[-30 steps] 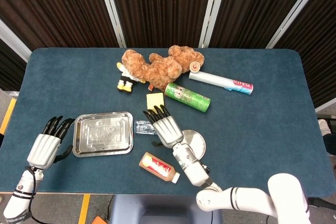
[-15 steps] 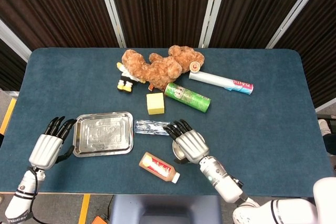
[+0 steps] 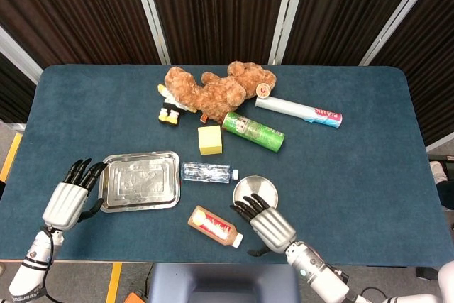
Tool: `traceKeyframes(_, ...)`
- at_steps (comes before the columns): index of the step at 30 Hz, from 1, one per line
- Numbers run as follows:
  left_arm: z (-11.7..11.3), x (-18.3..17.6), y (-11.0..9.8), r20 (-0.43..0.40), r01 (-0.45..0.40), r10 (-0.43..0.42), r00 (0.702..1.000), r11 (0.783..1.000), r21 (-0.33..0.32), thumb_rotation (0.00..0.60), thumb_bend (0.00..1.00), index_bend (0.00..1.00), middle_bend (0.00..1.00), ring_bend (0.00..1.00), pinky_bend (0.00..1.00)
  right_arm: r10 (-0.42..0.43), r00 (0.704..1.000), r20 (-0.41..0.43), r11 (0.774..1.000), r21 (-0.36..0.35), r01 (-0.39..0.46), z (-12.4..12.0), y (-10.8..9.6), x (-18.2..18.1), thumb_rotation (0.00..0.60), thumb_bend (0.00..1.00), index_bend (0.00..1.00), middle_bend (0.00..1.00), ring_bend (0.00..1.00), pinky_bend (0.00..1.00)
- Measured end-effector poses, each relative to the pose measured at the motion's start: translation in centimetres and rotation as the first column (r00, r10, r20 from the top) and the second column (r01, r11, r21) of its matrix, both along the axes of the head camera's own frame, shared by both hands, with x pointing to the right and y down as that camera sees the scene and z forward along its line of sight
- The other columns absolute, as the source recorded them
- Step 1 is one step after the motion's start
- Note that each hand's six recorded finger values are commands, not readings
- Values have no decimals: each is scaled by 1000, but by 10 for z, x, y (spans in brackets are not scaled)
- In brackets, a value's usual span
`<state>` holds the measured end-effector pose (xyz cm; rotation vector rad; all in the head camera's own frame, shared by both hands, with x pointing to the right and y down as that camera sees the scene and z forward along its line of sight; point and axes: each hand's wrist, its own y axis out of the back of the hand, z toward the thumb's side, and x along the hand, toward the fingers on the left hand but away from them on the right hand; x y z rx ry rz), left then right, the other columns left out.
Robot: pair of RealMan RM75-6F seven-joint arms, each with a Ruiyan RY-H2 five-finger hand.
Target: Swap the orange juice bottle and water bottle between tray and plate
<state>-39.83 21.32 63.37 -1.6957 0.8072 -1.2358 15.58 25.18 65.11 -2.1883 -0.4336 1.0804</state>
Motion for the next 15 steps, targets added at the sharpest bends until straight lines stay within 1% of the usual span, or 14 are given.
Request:
traceKeyframes(6, -3, -1, 0, -8, 2, -2, 1000, 1000, 3, 600, 373, 0, 121, 29, 81, 51, 998, 24, 998, -33, -50, 11, 0, -21, 600, 240, 0, 174, 35, 118)
traceKeyframes(9, -4, -1, 0, -12, 2, -2, 1000, 1000, 4, 600, 373, 0, 120, 28, 82, 86, 996, 15, 993, -82, -85, 23, 3, -30, 600, 240, 0, 174, 35, 117)
traceKeyframes(13, -6, -3, -1, -17, 7, -7, 1000, 1000, 6, 600, 373, 0, 121, 28, 82, 123, 992, -7, 978, -167, -123, 36, 9, -42, 600, 241, 0, 175, 35, 116)
traceKeyframes(15, -6, -3, -1, -20, 8, -8, 1000, 1000, 6, 600, 373, 0, 121, 28, 82, 128, 992, -11, 976, -179, -128, 40, 11, -49, 600, 241, 0, 176, 35, 116)
